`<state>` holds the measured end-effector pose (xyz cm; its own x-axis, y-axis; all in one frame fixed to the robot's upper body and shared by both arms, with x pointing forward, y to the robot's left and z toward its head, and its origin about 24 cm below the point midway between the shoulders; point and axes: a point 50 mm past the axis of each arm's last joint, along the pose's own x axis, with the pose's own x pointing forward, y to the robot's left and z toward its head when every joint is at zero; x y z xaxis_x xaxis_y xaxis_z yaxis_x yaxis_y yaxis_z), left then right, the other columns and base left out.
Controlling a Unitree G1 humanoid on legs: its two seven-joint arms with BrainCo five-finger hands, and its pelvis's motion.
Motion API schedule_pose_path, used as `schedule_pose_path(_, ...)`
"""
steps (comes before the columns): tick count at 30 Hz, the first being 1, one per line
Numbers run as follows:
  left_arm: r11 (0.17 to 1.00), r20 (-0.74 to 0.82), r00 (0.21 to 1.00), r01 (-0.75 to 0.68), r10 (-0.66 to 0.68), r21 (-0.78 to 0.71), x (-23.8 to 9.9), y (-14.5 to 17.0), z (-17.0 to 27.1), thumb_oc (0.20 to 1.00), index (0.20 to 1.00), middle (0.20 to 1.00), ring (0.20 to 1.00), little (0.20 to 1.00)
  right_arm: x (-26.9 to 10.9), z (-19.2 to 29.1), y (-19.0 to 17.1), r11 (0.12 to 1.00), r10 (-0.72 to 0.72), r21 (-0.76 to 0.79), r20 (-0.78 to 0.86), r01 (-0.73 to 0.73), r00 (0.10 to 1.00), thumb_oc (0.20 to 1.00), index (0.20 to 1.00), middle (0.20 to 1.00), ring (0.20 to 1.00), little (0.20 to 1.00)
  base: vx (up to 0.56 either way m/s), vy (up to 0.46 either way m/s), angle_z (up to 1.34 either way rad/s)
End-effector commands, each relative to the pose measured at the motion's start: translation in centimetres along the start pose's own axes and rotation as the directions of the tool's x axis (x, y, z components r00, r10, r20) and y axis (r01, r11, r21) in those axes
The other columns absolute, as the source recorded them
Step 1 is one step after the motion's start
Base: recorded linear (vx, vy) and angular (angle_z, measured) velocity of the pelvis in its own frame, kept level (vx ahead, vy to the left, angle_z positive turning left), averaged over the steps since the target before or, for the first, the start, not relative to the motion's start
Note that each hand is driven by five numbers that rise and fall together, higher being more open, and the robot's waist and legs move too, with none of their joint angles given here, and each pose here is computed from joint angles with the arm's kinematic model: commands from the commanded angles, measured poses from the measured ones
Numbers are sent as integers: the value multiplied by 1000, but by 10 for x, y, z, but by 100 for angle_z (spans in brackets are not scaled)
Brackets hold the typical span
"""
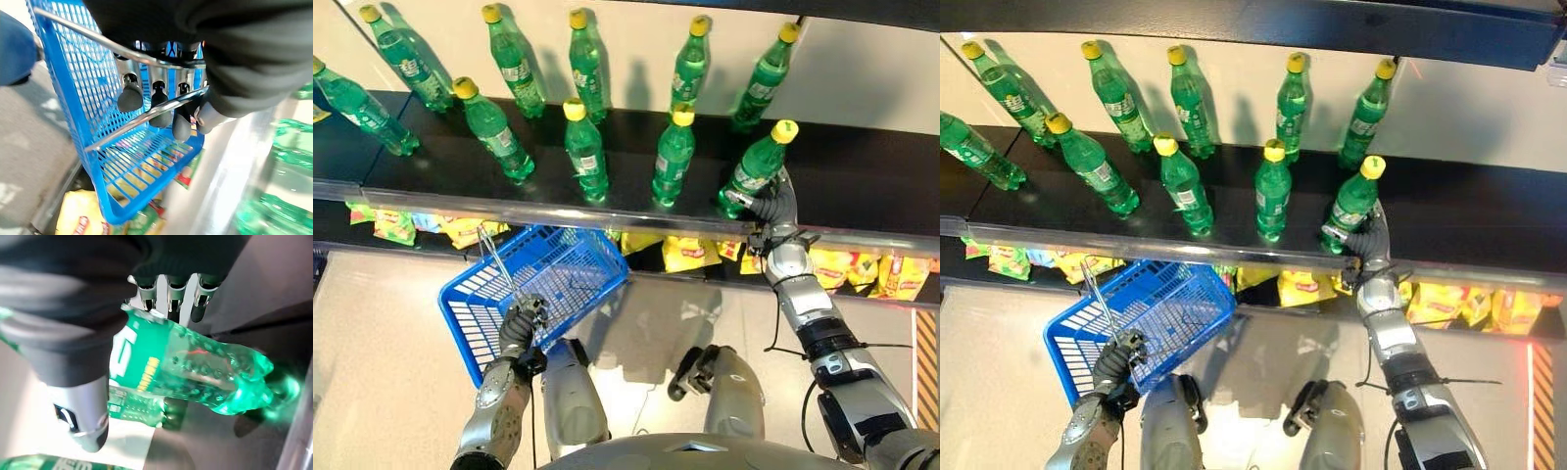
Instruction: Pick up the snacks into the basket
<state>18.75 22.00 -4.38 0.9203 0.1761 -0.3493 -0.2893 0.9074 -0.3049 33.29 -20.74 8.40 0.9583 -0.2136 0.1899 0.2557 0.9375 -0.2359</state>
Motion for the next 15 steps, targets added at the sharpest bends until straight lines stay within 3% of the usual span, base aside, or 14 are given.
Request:
schedule_pose_path(1,981,224,956,194,-190,5,-4,-32,44,200,200,200,200,200,22,28,0,997,-35,71,84,29,996,1000,1000,1000,1000,1000,0,0,0)
schedule_pose_path(6,980,222,956,198,-194,6,-5,-32,45,200,200,200,200,200,33,33,-2,994,-66,88,68,60,996,1000,1000,1000,1000,1000,0,0,0)
schedule_pose_path(7,980,223,955,200,-196,7,-5,-32,45,200,200,200,200,200,36,36,-2,994,-71,92,72,64,995,200,200,200,200,200,0,0,0)
schedule_pose_path(15,979,225,953,204,-201,9,-5,-33,46,200,200,200,200,200,41,46,-8,987,-101,138,105,86,989,200,200,200,200,200,-1,1,1)
